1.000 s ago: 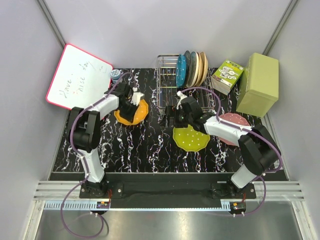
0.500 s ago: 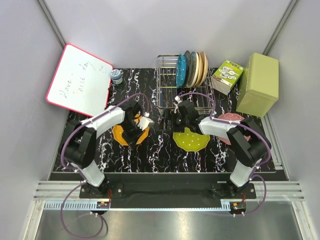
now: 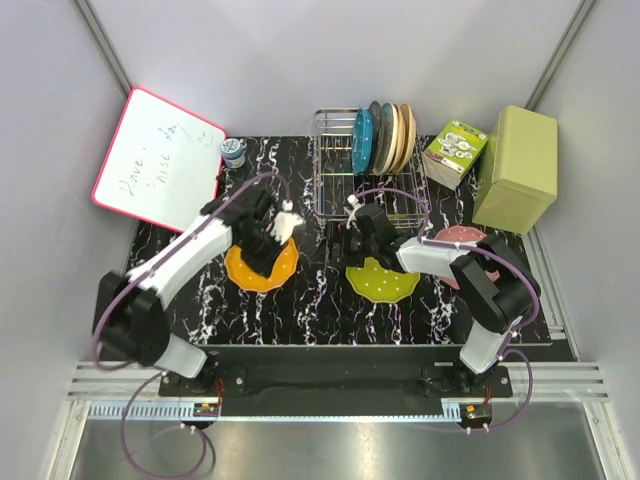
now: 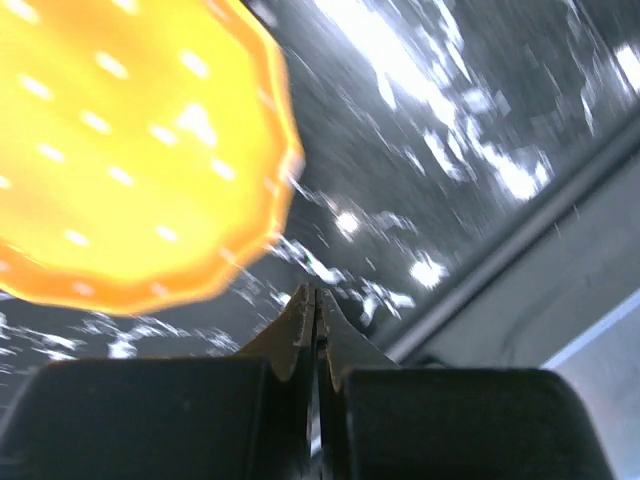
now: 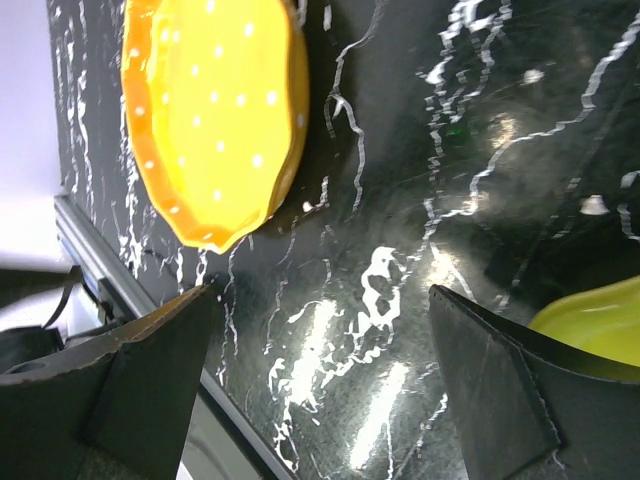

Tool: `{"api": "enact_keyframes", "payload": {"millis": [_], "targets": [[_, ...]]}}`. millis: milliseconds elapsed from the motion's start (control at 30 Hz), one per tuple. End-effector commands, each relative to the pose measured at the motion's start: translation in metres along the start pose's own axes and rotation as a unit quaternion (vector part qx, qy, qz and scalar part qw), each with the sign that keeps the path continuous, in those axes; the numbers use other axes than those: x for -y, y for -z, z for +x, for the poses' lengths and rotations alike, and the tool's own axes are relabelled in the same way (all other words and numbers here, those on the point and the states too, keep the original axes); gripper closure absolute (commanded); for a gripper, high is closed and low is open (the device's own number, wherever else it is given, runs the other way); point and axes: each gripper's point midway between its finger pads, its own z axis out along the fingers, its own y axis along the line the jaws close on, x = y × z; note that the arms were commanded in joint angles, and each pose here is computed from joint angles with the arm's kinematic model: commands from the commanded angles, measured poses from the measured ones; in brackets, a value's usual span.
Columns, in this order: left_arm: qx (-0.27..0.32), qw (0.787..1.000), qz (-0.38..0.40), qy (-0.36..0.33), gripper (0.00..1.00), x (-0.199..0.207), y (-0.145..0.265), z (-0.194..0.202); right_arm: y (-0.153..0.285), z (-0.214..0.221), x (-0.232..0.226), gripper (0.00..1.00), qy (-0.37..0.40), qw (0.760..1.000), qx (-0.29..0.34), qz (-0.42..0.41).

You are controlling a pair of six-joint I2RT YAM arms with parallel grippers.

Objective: Load the plates into the dish rack

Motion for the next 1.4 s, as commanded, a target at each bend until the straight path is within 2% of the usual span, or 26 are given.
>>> {"api": "enact_keyframes", "payload": {"millis": [0, 67, 300, 600, 800, 933, 1067, 1200, 1300, 1367], "targets": [[0.009, 0.997, -0.033, 0.067, 1.00, -0.039, -0.034, -0.041, 0.010, -0.011, -0.031, 0.06, 0.024, 0.998, 0.024, -0.045], [-0.004, 0.997, -0.006, 0.079, 1.00, -0.037, -0.053, -0.042, 0.014, -0.014, -0.030, 0.06, 0.036, 0.998, 0.032, -0.040], [-0.033, 0.995, -0.001, 0.091, 1.00, -0.044, -0.084, -0.032, 0.034, -0.027, -0.043, 0.06, 0.064, 0.995, 0.067, -0.047], [-0.056, 0.990, 0.077, 0.101, 1.00, -0.005, -0.096, -0.005, 0.032, -0.036, -0.024, 0.06, 0.036, 0.996, 0.074, -0.027], [-0.035, 0.991, 0.120, 0.049, 1.00, 0.032, -0.082, -0.009, 0.037, -0.038, -0.018, 0.05, 0.036, 0.996, 0.084, -0.020], [-0.053, 0.985, 0.164, 0.012, 1.00, 0.072, -0.075, -0.003, 0.036, -0.038, -0.008, 0.05, 0.027, 0.996, 0.082, -0.011], [-0.058, 0.978, 0.200, -0.010, 1.00, 0.095, -0.067, 0.004, 0.032, -0.033, -0.002, 0.05, 0.014, 0.997, 0.074, -0.008], [-0.008, 0.981, 0.192, -0.026, 0.99, 0.091, -0.043, -0.010, 0.029, -0.030, 0.000, 0.05, 0.010, 0.997, 0.071, -0.011], [0.078, 0.985, 0.153, 0.024, 0.82, 0.051, -0.007, -0.037, 0.024, -0.027, 0.006, 0.07, 0.000, 0.998, 0.069, -0.009], [0.119, 0.983, 0.123, 0.067, 0.66, 0.026, 0.011, -0.051, 0.017, -0.024, 0.008, 0.07, -0.012, 0.998, 0.060, -0.008]]}}
